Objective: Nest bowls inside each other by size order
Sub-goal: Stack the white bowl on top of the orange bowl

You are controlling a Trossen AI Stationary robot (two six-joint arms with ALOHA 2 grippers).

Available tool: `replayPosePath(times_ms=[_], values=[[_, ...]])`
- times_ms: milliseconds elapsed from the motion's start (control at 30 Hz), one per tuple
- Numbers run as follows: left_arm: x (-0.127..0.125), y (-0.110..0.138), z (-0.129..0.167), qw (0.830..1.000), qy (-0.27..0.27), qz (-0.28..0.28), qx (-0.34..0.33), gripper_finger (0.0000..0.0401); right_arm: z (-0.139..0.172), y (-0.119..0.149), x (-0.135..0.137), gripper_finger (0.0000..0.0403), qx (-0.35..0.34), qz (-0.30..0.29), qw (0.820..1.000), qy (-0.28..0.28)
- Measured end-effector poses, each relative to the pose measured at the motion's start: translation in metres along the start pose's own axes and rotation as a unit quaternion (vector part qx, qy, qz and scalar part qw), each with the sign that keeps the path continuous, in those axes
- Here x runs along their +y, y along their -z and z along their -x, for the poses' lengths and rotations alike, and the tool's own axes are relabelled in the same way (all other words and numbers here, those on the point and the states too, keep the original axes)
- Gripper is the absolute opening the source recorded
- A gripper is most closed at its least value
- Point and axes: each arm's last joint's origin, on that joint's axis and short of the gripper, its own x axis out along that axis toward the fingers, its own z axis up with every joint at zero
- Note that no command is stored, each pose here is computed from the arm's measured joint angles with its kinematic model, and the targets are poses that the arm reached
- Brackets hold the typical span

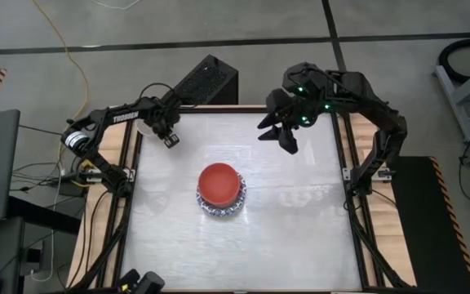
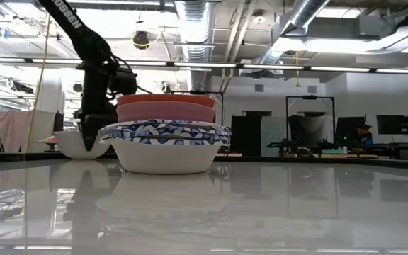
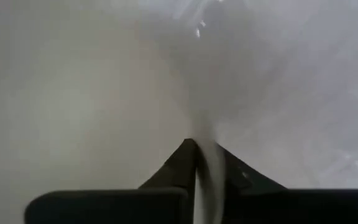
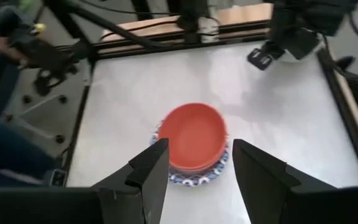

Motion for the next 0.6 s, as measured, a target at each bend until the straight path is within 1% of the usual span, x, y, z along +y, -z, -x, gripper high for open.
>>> replayPosePath(times_ms=[67, 133, 233, 267, 333, 400, 467, 500, 567, 600], values=[[0.000, -0.001, 0.000, 1.000, 0.008, 0.012, -0.009, 0.0010, 0.000, 0.000, -0.001, 0.0198, 0.000, -0.011, 1.000, 0.022], [-0.004, 0.000, 0.003, 1.000, 0.020, 0.006, -0.005, 0.0004, 0.000, 0.000, -0.003, 0.0198, -0.001, -0.019, 0.998, 0.052], [-0.014, 0.000, 0.020, 0.998, 0.051, -0.013, -0.019, 0.0002, 0.002, 0.000, -0.011, 0.0198, -0.004, -0.025, 0.992, 0.122], [-0.017, 0.000, 0.030, 0.997, 0.062, -0.014, -0.036, 0.0001, 0.003, -0.001, -0.014, 0.0198, -0.008, -0.027, 0.989, 0.143], [-0.022, -0.003, 0.054, 0.992, 0.083, -0.010, -0.093, 0.0000, 0.005, -0.003, -0.021, 0.0198, -0.021, -0.026, 0.985, 0.170], [-0.027, -0.001, 0.084, 0.983, 0.091, -0.008, -0.157, 0.0000, 0.001, -0.008, -0.027, 0.0198, -0.037, -0.017, 0.984, 0.175], [-0.031, 0.004, 0.112, 0.971, 0.089, -0.004, -0.222, 0.0000, -0.002, -0.013, -0.030, 0.0198, -0.054, -0.003, 0.985, 0.162], [-0.034, 0.008, 0.125, 0.963, 0.089, -0.004, -0.254, 0.0000, -0.008, -0.015, -0.031, 0.0198, -0.055, 0.002, 0.988, 0.148], [-0.037, 0.017, 0.152, 0.944, 0.096, -0.004, -0.317, 0.0000, -0.016, -0.020, -0.029, 0.0198, -0.072, 0.015, 0.993, 0.098], [-0.038, 0.022, 0.164, 0.933, 0.105, -0.005, -0.346, 0.0000, -0.021, -0.020, -0.029, 0.0198, -0.065, 0.015, 0.995, 0.077]])
